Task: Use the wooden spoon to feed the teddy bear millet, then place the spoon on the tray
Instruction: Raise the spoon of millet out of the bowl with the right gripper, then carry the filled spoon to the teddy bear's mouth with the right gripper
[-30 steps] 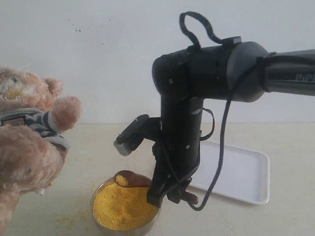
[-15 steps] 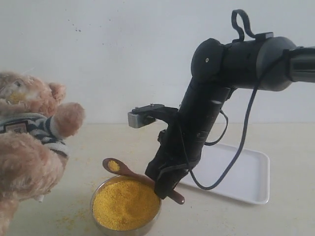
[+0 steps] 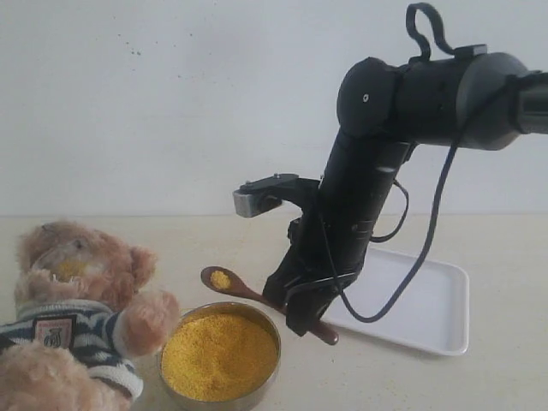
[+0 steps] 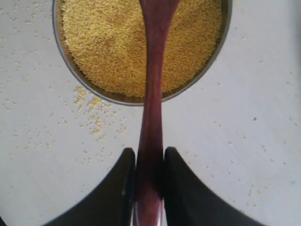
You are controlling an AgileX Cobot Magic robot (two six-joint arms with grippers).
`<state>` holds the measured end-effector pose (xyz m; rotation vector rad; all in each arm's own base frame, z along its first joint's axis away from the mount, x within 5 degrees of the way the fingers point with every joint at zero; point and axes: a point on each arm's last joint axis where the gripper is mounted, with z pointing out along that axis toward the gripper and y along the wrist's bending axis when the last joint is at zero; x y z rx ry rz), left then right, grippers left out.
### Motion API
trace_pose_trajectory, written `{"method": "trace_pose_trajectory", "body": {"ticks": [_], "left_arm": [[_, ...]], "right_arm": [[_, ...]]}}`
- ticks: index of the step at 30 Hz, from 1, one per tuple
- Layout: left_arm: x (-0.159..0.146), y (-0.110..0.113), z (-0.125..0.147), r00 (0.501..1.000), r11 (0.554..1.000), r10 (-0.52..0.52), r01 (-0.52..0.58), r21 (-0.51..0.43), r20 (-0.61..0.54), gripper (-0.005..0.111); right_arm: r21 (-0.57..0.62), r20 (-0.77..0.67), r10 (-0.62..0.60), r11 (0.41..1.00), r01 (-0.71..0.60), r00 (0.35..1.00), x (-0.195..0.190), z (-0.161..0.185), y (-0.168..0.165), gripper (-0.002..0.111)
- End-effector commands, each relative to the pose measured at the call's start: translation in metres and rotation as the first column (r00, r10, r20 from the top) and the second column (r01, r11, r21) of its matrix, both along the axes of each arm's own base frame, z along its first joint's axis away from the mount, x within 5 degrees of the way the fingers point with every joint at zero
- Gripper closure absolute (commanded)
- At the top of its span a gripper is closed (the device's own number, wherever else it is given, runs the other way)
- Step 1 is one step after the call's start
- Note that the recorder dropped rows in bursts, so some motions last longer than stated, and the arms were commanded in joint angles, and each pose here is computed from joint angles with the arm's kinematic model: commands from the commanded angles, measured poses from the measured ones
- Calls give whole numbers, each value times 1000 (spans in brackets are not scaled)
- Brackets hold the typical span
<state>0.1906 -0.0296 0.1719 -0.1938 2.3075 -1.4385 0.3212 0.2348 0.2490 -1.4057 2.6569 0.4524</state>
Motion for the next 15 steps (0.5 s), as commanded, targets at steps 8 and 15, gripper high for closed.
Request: {"method": "trace_pose_trajectory", "body": {"ticks": [8,15], "left_arm": [[-26,-6,-21,993,1000,11,-8,24,-121,103],[-37,-10,-27,986,1000,18,-16,10,-167,103]], "right_arm": [[64,147,-21,998,12,989,-18,62,-18,108],[7,209,70,997,-73,975,-35,68,-3,108]]}}
